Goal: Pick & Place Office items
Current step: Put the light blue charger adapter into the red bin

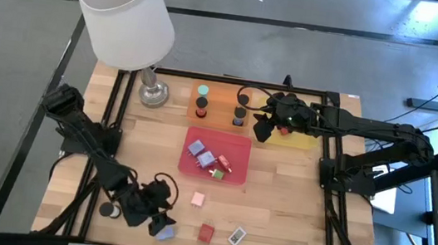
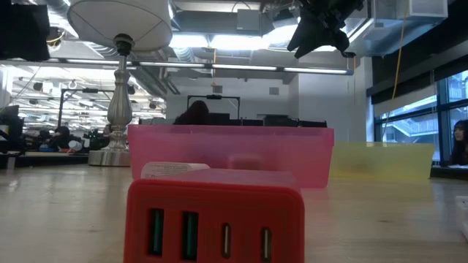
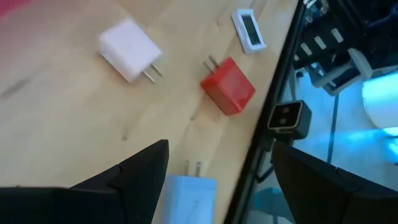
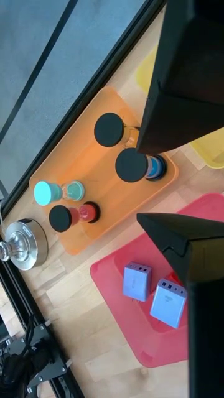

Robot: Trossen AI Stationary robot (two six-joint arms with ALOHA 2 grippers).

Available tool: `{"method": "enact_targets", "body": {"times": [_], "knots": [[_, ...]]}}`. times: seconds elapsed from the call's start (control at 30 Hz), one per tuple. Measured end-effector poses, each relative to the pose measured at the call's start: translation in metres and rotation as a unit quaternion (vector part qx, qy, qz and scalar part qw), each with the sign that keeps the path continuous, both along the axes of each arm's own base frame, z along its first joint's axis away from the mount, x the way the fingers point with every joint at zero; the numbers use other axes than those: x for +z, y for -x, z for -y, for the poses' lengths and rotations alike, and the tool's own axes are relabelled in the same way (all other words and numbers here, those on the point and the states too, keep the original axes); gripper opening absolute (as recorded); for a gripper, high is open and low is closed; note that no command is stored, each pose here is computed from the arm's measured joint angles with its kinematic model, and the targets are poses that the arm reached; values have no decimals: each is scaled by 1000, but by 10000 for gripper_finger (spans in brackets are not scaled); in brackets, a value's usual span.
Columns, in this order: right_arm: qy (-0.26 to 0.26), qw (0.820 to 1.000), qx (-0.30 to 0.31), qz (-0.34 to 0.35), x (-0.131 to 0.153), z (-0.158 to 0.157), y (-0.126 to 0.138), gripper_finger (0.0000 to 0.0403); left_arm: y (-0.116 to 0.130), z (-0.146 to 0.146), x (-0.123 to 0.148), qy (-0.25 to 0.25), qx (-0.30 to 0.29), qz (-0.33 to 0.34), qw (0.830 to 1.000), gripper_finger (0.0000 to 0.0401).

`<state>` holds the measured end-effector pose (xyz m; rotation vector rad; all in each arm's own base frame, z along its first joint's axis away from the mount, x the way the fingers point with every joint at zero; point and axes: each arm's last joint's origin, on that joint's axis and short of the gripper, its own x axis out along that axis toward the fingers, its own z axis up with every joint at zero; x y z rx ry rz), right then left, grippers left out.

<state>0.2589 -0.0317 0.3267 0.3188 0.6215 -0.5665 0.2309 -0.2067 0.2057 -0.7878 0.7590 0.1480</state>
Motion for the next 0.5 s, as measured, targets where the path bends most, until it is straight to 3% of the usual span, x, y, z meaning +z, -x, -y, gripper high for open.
{"method": "enact_targets", "body": {"times": [0.07, 0.17, 0.3, 0.5], "knots": [[0, 1000, 0, 0, 0, 0, 0, 166, -8, 9, 0, -3, -9, -11, 1000, 286], [0, 1000, 0, 0, 0, 0, 0, 166, -19, 20, -1, -50, -42, -45, 997, 289], [0, 1000, 0, 0, 0, 0, 0, 166, -33, 42, -1, -120, -99, -68, 986, 290], [-1, 1000, 1, 0, 0, 0, 0, 166, -41, 72, -15, -170, -144, -110, 969, 291]]}}
